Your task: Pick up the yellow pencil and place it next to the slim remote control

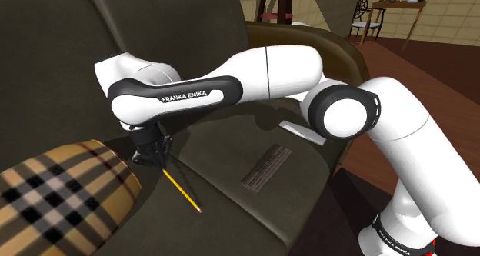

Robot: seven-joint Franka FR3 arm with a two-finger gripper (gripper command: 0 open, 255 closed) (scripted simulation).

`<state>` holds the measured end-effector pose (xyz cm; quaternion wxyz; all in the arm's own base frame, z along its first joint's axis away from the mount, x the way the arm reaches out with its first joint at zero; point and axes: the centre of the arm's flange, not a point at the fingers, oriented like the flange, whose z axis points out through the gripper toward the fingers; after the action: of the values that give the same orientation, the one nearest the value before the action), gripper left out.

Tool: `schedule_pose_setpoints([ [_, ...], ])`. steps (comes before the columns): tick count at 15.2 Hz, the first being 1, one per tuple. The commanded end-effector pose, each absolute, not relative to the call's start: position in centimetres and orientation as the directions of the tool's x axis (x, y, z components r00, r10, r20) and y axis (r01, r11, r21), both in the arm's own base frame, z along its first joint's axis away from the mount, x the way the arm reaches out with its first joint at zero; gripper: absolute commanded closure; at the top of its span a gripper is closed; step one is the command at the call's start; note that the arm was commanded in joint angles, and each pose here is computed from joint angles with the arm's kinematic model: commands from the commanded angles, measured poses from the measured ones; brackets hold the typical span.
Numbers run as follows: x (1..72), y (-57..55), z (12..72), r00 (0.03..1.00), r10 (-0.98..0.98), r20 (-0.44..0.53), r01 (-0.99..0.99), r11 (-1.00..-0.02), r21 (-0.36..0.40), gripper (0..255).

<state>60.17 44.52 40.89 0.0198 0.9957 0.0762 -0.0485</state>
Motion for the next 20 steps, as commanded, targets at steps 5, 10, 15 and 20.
schedule_pose_setpoints([
  [5, 59.7, 41.8, 42.5, 0.984, 0.150, -0.100, 0.154, -0.988, 0.032, 255],
  [10, 58.5, 35.3, 42.5, 0.984, 0.150, -0.100, 0.154, -0.988, 0.032, 255],
  [15, 57.2, 28.8, 42.6, 0.984, 0.150, -0.100, 0.154, -0.988, 0.032, 255],
  [20, 56.0, 22.3, 42.6, 0.984, 0.150, -0.100, 0.154, -0.988, 0.032, 255],
])
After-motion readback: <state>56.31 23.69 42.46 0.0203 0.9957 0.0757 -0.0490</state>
